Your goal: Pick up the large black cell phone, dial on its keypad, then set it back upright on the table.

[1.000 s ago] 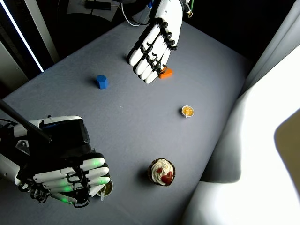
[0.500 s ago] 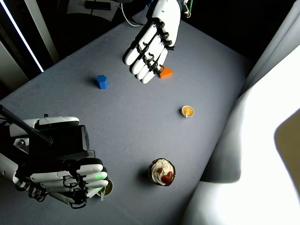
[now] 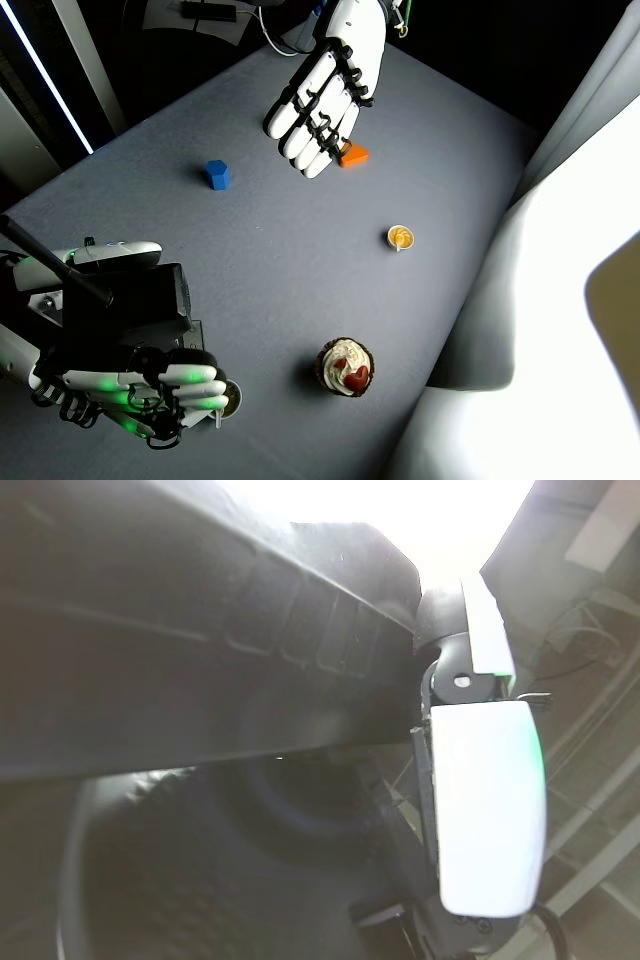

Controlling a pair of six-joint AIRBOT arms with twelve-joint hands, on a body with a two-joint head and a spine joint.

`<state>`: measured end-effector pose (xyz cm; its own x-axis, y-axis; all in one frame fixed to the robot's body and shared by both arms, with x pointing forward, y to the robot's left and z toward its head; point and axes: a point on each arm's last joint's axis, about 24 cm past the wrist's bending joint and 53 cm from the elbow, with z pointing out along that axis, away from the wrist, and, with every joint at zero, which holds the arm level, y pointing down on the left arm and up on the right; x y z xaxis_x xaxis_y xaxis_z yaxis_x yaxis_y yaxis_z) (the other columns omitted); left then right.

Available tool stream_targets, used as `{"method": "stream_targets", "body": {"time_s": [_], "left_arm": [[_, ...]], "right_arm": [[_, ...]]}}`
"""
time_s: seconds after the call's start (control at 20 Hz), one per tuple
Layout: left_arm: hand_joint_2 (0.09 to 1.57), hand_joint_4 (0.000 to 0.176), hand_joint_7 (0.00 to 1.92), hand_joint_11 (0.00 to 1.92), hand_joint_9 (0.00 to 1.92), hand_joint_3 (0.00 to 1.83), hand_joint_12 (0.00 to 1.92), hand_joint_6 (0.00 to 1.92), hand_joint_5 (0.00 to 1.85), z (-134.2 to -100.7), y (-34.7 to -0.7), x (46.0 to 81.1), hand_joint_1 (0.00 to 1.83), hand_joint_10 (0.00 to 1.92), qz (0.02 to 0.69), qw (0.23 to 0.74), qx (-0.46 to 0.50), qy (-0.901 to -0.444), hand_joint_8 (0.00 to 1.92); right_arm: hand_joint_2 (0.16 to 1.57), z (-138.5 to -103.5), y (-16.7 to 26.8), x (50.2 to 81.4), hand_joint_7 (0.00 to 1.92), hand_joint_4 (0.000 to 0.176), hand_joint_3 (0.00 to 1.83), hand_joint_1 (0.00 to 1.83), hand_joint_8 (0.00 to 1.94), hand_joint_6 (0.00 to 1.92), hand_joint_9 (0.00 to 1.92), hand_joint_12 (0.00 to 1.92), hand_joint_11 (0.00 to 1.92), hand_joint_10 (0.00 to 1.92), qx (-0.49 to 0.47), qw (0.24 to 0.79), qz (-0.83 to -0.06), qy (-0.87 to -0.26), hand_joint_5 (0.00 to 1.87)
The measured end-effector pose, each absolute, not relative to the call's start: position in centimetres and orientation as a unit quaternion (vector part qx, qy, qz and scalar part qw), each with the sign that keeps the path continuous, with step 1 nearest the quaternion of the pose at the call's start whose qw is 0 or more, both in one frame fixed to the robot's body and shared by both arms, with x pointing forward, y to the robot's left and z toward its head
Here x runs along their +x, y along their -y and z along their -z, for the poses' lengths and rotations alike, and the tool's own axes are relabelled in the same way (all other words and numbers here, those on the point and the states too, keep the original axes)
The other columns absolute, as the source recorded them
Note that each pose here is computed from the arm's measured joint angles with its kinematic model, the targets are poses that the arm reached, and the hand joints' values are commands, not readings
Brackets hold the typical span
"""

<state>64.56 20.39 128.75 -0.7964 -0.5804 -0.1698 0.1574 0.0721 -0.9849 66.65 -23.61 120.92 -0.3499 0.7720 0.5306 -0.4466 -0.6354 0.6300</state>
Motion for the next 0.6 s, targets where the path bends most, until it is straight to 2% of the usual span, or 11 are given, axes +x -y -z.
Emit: {"method": "stream_targets", "body": {"time_s": [0.15, 0.2, 0.4, 0.6], "left_arm": [[1.15, 0.046, 0.16, 0.0, 0.17, 0.0, 0.37, 0.0, 0.18, -128.74, -20.41, 64.55, 0.0, 0.01, 0.663, 0.278, -0.156, -0.677, 0.0], [1.15, 0.045, 0.17, 0.0, 0.17, 0.0, 0.37, 0.0, 0.18, -128.75, -20.41, 64.56, 0.0, 0.01, 0.663, 0.278, -0.156, -0.677, 0.0], [1.15, 0.043, 0.16, 0.0, 0.17, 0.0, 0.35, 0.0, 0.18, -128.77, -20.52, 64.54, 0.0, 0.0, 0.662, 0.279, -0.157, -0.677, 0.0], [1.14, 0.045, 0.16, 0.0, 0.17, 0.0, 0.38, 0.0, 0.18, -128.86, -20.91, 64.53, 0.0, 0.0, 0.661, 0.282, -0.159, -0.677, 0.0]], "right_arm": [[0.98, -120.92, 23.39, 66.46, 0.26, 0.0, 0.0, 0.78, 0.0, 0.0, 0.25, 0.9, 0.0, 0.0, 0.425, 0.378, -0.8, -0.191, 0.28], [0.98, -120.89, 23.33, 66.38, 0.23, 0.0, 0.0, 0.77, 0.0, 0.0, 0.23, 0.83, 0.0, 0.0, 0.426, 0.376, -0.8, -0.191, 0.25], [1.01, -120.84, 23.19, 66.27, 0.17, 0.0, 0.01, 0.68, 0.0, 0.0, 0.16, 0.71, 0.0, 0.0, 0.427, 0.374, -0.801, -0.191, 0.18], [1.0, -120.86, 23.23, 66.27, 0.18, 0.0, 0.0, 0.7, 0.0, 0.0, 0.17, 0.68, 0.0, 0.0, 0.427, 0.375, -0.8, -0.191, 0.18]]}}
